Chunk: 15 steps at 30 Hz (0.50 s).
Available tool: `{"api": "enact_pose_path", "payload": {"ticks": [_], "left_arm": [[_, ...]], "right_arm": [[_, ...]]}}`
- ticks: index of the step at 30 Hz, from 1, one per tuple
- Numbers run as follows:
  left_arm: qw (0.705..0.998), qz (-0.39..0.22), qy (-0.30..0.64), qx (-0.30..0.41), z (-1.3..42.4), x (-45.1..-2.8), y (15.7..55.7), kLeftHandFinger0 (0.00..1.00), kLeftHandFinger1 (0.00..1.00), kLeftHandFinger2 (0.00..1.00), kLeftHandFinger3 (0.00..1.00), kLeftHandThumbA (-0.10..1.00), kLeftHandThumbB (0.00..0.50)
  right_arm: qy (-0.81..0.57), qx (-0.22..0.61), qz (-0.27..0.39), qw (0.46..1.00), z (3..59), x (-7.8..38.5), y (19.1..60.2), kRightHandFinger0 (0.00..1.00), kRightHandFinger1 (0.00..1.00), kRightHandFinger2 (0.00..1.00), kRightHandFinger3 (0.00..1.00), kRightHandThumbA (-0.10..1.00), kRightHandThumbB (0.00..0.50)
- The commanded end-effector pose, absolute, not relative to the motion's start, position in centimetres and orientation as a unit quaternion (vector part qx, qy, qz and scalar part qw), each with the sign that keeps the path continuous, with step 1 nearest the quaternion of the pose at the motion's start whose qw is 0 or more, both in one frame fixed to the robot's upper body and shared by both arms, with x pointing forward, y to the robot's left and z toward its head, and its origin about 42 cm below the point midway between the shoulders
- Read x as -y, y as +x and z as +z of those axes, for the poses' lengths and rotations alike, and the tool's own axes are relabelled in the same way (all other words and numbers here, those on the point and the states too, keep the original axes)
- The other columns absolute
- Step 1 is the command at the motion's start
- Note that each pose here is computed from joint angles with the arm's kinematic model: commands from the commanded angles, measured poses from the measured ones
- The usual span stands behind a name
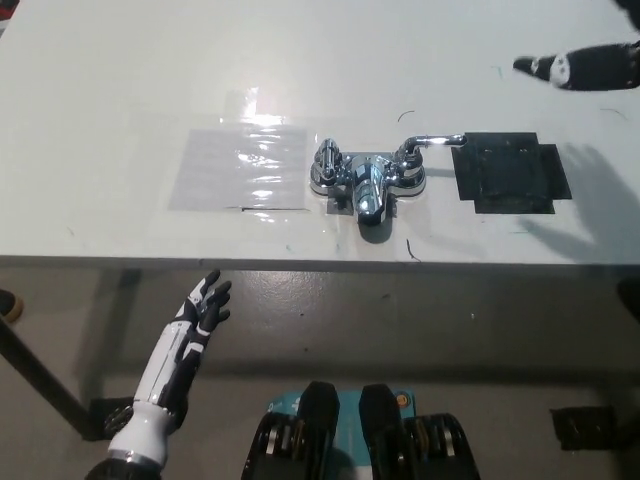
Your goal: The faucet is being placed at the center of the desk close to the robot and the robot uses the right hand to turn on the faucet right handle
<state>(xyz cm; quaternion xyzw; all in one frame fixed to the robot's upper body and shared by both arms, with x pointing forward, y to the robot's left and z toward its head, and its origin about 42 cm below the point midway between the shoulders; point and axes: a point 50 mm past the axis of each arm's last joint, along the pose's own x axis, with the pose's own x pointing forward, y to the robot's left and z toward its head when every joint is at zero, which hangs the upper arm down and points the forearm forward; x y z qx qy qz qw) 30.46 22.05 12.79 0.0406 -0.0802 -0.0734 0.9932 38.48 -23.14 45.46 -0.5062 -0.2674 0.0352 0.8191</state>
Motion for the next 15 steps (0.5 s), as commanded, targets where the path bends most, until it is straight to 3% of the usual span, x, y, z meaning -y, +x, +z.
{"api": "enact_pose_path", "payload": {"ticks": [1,3,11,15], "left_arm": [[0.985,-0.085,0.041,0.146,16.6,-22.1,32.6,1.00,1.00,1.00,1.00,0.90,0.112],[0.985,-0.084,0.038,0.144,16.3,-22.2,32.4,1.00,1.00,1.00,1.00,0.90,0.111],[0.986,-0.081,0.044,0.136,15.9,-22.4,31.4,1.00,1.00,1.00,1.00,0.89,0.095],[0.987,-0.080,0.042,0.132,15.3,-22.5,30.9,1.00,1.00,1.00,1.00,0.90,0.099]], "right_arm": [[-0.245,0.572,-0.088,0.778,45.3,25.3,22.6,1.00,1.00,1.00,1.00,0.94,0.265],[-0.228,0.543,-0.076,0.805,42.5,25.1,22.4,1.00,1.00,1.00,1.00,1.00,0.250],[-0.138,0.418,-0.021,0.898,35.1,24.1,21.7,1.00,1.00,1.00,1.00,1.00,0.295],[-0.108,0.366,-0.007,0.924,30.7,24.7,23.2,1.00,1.00,1.00,1.00,1.00,0.286]]}}
